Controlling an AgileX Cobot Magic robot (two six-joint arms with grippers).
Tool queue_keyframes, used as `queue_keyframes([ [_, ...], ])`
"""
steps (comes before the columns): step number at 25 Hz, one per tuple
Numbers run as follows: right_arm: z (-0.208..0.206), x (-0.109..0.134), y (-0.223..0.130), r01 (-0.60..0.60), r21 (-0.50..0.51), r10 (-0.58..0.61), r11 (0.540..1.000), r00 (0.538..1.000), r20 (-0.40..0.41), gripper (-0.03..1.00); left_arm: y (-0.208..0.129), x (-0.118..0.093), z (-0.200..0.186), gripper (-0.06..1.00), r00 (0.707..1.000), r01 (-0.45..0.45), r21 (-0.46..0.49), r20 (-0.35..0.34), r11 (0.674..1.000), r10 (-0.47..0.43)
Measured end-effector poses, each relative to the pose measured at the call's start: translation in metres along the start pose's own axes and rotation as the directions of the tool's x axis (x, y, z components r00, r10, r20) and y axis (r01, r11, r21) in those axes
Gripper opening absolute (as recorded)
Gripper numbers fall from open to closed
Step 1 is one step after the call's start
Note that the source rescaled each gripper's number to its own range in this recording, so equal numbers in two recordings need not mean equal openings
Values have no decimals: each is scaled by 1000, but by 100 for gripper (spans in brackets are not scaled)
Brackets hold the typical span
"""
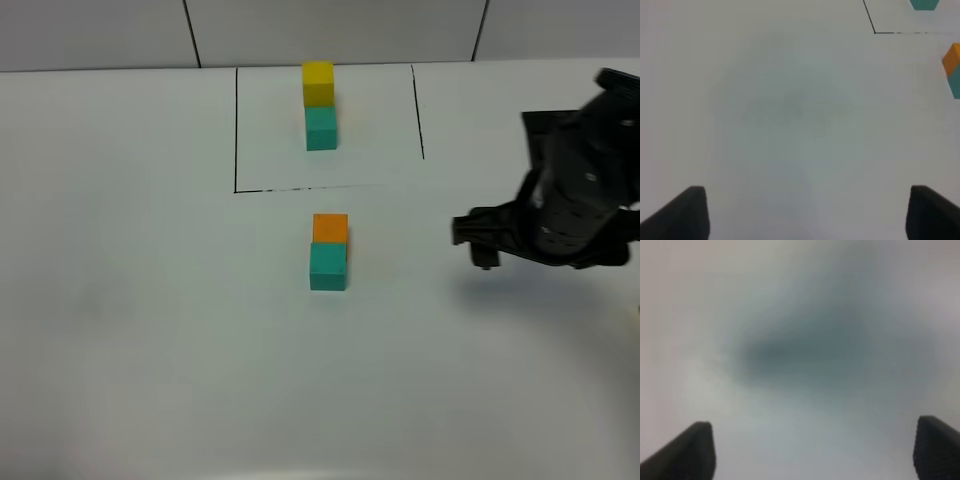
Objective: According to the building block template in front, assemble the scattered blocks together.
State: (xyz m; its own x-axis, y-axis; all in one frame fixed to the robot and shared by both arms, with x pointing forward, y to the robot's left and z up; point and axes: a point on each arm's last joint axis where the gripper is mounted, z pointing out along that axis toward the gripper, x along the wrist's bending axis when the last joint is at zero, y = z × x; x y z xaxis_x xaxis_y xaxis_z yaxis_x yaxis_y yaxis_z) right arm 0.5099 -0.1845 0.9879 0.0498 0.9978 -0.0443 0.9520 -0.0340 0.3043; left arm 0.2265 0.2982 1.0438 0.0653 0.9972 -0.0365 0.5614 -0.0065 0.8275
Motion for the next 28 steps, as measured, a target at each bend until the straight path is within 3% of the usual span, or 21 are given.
queue_keyframes([
  [7,-11,-75,-30,-186,-13,187,982,981,51,74,0,0,0,76,1000,0,0,0,1000,0],
  [12,-2,-105,-35,-230,5,229,973,970,84,74,0,0,0,76,1000,0,0,0,1000,0],
  [21,0,-116,-28,-144,-40,145,989,989,33,75,0,0,0,76,1000,0,0,0,1000,0],
  [28,15,-129,-30,-29,42,27,999,998,49,89,0,0,0,76,1000,0,0,0,1000,0],
])
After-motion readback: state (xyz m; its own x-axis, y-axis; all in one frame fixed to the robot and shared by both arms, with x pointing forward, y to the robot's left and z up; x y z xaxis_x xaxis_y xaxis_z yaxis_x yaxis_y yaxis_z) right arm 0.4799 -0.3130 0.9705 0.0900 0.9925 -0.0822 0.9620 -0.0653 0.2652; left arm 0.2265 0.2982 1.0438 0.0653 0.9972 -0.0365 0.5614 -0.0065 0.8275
